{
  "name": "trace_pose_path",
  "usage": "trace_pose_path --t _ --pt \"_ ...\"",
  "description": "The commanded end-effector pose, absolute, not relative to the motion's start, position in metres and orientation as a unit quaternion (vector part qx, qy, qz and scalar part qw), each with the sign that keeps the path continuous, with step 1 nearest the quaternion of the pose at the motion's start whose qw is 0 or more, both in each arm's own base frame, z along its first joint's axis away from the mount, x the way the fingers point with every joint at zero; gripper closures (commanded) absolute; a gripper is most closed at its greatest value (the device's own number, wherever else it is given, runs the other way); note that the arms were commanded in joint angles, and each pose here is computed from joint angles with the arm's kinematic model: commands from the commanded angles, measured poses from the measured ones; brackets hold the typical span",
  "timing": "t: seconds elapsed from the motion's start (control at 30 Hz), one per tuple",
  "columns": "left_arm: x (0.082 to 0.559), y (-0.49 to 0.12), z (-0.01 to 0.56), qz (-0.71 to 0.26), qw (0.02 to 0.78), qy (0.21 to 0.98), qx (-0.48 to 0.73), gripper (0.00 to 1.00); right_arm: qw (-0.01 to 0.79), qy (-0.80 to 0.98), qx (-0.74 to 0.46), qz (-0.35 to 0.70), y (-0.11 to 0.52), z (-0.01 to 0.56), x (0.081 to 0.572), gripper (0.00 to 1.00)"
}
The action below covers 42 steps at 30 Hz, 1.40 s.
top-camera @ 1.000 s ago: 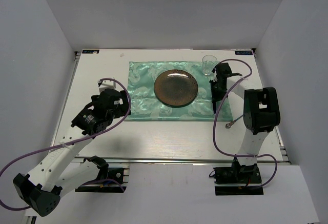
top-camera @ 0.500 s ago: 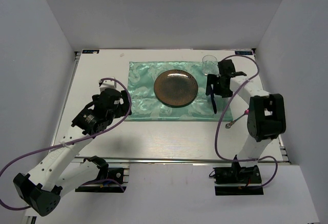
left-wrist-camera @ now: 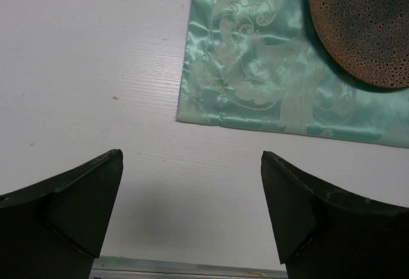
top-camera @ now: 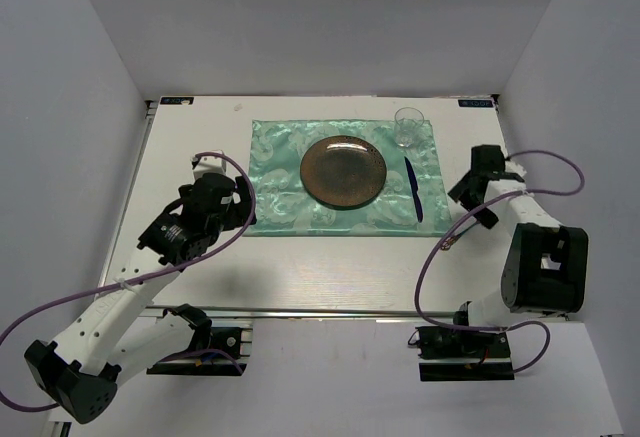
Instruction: Set the dinner table for one person
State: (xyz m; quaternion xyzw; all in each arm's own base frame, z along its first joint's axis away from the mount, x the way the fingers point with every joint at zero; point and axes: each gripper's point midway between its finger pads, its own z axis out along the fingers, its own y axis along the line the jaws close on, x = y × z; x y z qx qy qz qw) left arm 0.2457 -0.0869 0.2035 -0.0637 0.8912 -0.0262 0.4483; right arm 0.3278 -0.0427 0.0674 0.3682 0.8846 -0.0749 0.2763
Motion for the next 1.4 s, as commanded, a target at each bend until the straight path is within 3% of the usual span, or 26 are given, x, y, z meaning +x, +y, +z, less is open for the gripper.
trace_pose_path --t 0.0,0.2,0.33,0.5,0.6,0.63,0.8,0.97,1.1,1.37 --pt "0.246 -0.088 0.209 -0.037 0.457 0.886 -0.062 0.02 0.303 0.848 0.429 -0.078 -0.061 0.071 0.318 0.11" --pt "0.246 -0.089 0.209 -0.040 0.457 0.886 -0.061 0.02 0.255 0.863 0.428 -0.082 -0.064 0.034 0.306 0.19" --pt "0.245 -0.089 0.211 -0.044 0.461 0.885 -0.060 0.02 0.224 0.872 0.429 -0.073 -0.066 0.010 0.298 0.41" --pt "0.245 -0.091 0.210 -0.045 0.458 0.886 -0.056 0.02 0.175 0.890 0.418 -0.057 -0.059 -0.020 0.283 0.59" --pt "0.245 -0.091 0.211 -0.046 0.459 0.885 -0.056 0.02 0.157 0.901 0.401 -0.061 -0.058 -0.025 0.279 0.82" --pt "0.246 -0.090 0.212 -0.046 0.461 0.884 -0.057 0.02 0.161 0.900 0.400 -0.062 -0.059 -0.023 0.279 1.00" --pt "0.245 -0.091 0.211 -0.047 0.460 0.885 -0.057 0.02 0.199 0.885 0.410 -0.095 -0.074 0.006 0.275 1.00" --pt "0.245 -0.091 0.211 -0.047 0.459 0.885 -0.057 0.02 0.323 0.844 0.415 -0.110 -0.090 0.088 0.288 1.00" --pt "0.245 -0.086 0.214 -0.040 0.466 0.881 -0.068 0.02 0.402 0.841 0.352 -0.084 -0.076 0.145 0.312 1.00" --pt "0.243 -0.058 0.215 0.020 0.469 0.873 -0.132 0.02 0.385 0.910 0.150 0.040 0.106 0.141 0.349 1.00"
